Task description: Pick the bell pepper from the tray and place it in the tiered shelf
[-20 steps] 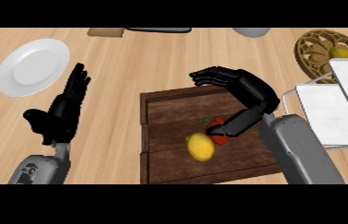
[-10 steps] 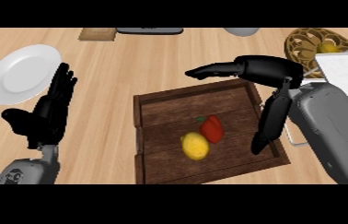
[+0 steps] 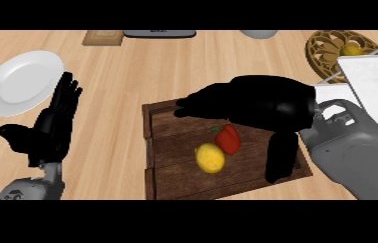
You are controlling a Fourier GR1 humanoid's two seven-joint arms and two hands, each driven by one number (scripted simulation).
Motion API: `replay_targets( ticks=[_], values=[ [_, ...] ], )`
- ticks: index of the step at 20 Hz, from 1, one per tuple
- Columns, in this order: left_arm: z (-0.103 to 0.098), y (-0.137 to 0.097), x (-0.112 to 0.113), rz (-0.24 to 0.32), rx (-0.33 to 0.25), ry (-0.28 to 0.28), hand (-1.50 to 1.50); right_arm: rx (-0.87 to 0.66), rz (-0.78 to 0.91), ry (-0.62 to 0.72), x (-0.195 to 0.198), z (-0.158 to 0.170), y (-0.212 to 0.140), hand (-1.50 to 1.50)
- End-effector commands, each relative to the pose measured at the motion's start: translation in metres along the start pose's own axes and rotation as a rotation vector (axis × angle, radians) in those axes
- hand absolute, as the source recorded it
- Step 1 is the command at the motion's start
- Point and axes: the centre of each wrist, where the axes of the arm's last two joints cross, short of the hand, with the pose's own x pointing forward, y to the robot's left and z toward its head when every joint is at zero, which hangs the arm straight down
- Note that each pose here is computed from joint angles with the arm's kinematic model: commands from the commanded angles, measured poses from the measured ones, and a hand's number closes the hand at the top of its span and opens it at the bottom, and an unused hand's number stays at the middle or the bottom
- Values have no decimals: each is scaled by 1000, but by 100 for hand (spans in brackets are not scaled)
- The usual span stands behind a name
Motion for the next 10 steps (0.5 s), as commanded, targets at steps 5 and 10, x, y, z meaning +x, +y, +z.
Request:
replay_targets(
  ticks=[5,10],
  values=[
    [-7,14,-3,11,5,12,0,31,174,159,15,-25,58,-150],
    [2,8,13,1,22,-6,0,28,342,260,22,-34,83,-150]
  ],
)
